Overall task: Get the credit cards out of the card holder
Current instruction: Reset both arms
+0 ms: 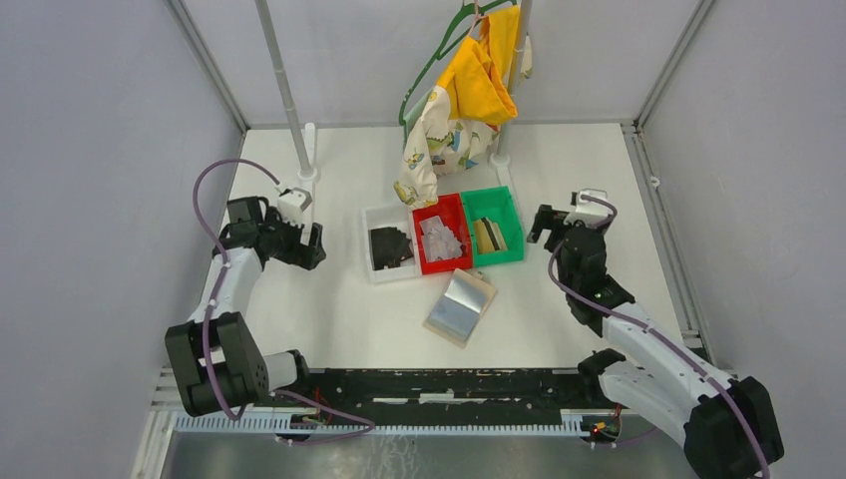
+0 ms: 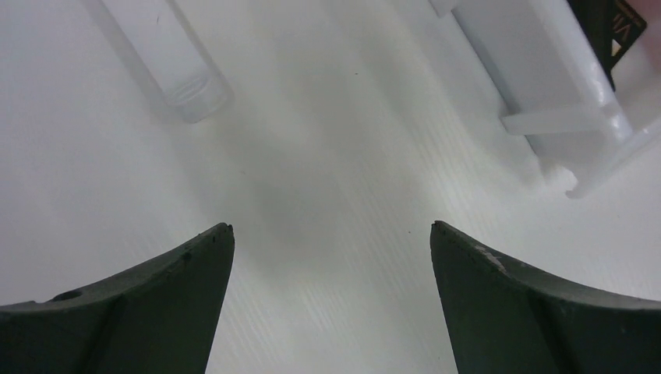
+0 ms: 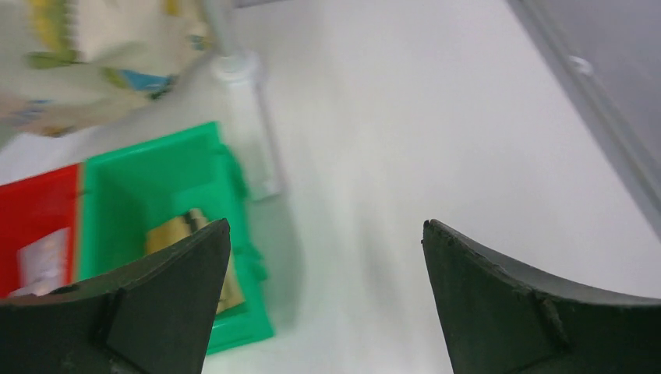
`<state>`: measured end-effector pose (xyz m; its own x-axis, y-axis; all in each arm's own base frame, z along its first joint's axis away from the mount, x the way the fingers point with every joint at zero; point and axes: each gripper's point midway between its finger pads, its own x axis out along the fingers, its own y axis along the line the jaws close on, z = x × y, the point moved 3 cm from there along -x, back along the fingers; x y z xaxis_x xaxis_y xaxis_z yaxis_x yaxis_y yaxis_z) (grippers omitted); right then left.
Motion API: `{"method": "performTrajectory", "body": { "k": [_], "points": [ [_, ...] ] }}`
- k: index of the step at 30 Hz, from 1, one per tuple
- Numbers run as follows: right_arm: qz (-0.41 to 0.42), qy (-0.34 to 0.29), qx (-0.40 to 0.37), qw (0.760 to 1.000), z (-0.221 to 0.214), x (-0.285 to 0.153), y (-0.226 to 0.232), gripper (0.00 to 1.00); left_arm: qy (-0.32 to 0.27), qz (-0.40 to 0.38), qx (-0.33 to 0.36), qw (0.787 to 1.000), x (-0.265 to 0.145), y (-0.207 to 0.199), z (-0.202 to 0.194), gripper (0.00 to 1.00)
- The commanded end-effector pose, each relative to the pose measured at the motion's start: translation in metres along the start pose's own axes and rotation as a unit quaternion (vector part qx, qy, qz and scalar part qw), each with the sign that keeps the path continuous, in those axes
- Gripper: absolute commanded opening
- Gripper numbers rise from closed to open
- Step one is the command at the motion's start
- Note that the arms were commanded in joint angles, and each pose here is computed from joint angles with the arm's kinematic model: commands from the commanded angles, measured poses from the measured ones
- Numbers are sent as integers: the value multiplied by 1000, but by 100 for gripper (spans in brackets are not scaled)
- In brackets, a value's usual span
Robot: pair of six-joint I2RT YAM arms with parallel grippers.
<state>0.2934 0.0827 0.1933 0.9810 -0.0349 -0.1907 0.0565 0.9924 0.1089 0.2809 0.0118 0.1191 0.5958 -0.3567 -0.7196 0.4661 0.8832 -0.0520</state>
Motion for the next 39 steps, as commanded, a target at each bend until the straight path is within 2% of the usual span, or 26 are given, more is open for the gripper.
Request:
{"method": "performTrajectory", "body": {
  "k": [1,4,8,16,22,28,31,33,37,39],
  "points": [
    [-143,-79,11,987,-6,-5,-61,98,-98,63,-17,993,19,31,20,100],
    [-237,-81,-12,968,-25,-15,-98,98,-141,85,-39,986,28,43,19,100],
    [-295,-59,-12,954,-47,-13,-130,98,-192,102,-106,970,26,60,24,100],
    [-313,-30,-68,947,-84,-21,-157,98,-284,117,-154,939,19,61,25,100],
    [-282,-47,-101,953,-85,-18,-154,98,-327,149,-166,918,24,63,10,100],
    [-250,-74,-114,959,-91,-26,-152,98,-395,165,-194,883,16,61,13,100],
    [-234,-91,-121,960,-88,-30,-150,98,-402,174,-179,881,18,59,10,100],
    [-210,-87,-129,965,-90,-27,-144,98,-427,171,-140,877,14,47,16,100],
    [-170,-94,-150,969,-89,-25,-135,98,-410,206,-65,886,27,16,15,100],
    [-148,-91,-160,972,-93,-25,-130,98,-408,213,-58,886,34,14,16,100]
  ]
}}
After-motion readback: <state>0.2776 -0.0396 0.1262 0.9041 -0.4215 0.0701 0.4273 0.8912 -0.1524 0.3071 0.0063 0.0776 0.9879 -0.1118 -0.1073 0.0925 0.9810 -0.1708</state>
